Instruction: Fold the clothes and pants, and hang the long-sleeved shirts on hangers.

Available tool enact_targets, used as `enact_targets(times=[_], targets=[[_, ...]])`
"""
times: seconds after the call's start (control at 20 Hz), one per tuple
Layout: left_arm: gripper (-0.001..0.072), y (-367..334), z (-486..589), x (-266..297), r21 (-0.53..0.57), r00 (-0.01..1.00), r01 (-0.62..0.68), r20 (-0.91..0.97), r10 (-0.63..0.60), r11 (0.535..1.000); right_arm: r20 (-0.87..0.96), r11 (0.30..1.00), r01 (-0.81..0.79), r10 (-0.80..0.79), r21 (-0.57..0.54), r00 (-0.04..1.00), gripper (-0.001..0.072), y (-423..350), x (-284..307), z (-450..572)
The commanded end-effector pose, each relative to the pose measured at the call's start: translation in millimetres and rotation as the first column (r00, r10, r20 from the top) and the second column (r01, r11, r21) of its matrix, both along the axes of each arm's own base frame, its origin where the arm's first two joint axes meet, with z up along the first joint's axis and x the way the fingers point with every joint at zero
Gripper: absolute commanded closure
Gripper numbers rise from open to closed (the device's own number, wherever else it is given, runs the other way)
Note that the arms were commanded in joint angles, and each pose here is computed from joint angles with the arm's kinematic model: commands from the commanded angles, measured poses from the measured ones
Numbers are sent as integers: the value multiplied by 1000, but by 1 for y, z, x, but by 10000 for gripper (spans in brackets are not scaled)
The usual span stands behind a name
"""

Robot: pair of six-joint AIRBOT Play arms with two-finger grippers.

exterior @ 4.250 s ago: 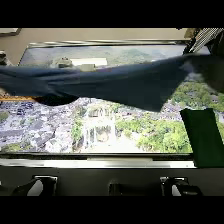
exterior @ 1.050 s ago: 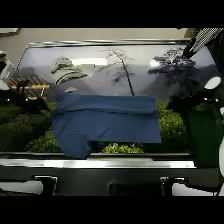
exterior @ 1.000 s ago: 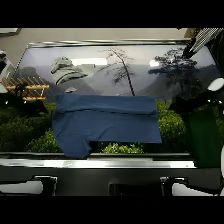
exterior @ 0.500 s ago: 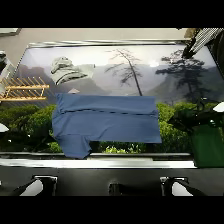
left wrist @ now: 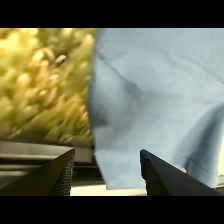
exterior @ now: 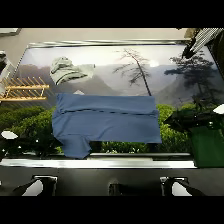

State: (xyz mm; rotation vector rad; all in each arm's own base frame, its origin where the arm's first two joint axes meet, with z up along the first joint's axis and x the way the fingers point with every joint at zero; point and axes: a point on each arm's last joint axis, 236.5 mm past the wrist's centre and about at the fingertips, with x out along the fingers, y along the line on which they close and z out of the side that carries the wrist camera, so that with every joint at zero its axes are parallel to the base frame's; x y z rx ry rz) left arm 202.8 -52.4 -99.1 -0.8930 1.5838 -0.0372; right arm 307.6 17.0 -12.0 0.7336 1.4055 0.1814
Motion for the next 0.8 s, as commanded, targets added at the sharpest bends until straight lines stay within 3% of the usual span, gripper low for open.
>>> enact_targets(times=[0.0,0.2,0.4,0.65,0.75], targets=[[258,-11,-8,4,4,1000,-4,25,4,1000,28,1000,0,0,12,1000,295,4,0,11],[265,-15,-9,6,14,999,13,40,-14,1000,86,1000,1,0,-10,996,295,5,0,29],[690,-16,-9,7,17,999,18,43,-19,1000,120,1000,23,-25,13,992,294,10,2,44],[692,-15,-9,7,17,999,18,43,-19,1000,50,993,4,2,-120,999,293,-18,-8,29],[692,-16,-8,6,15,999,18,41,-19,1000,-11,993,-6,5,-121,1000,278,-20,-15,5]])
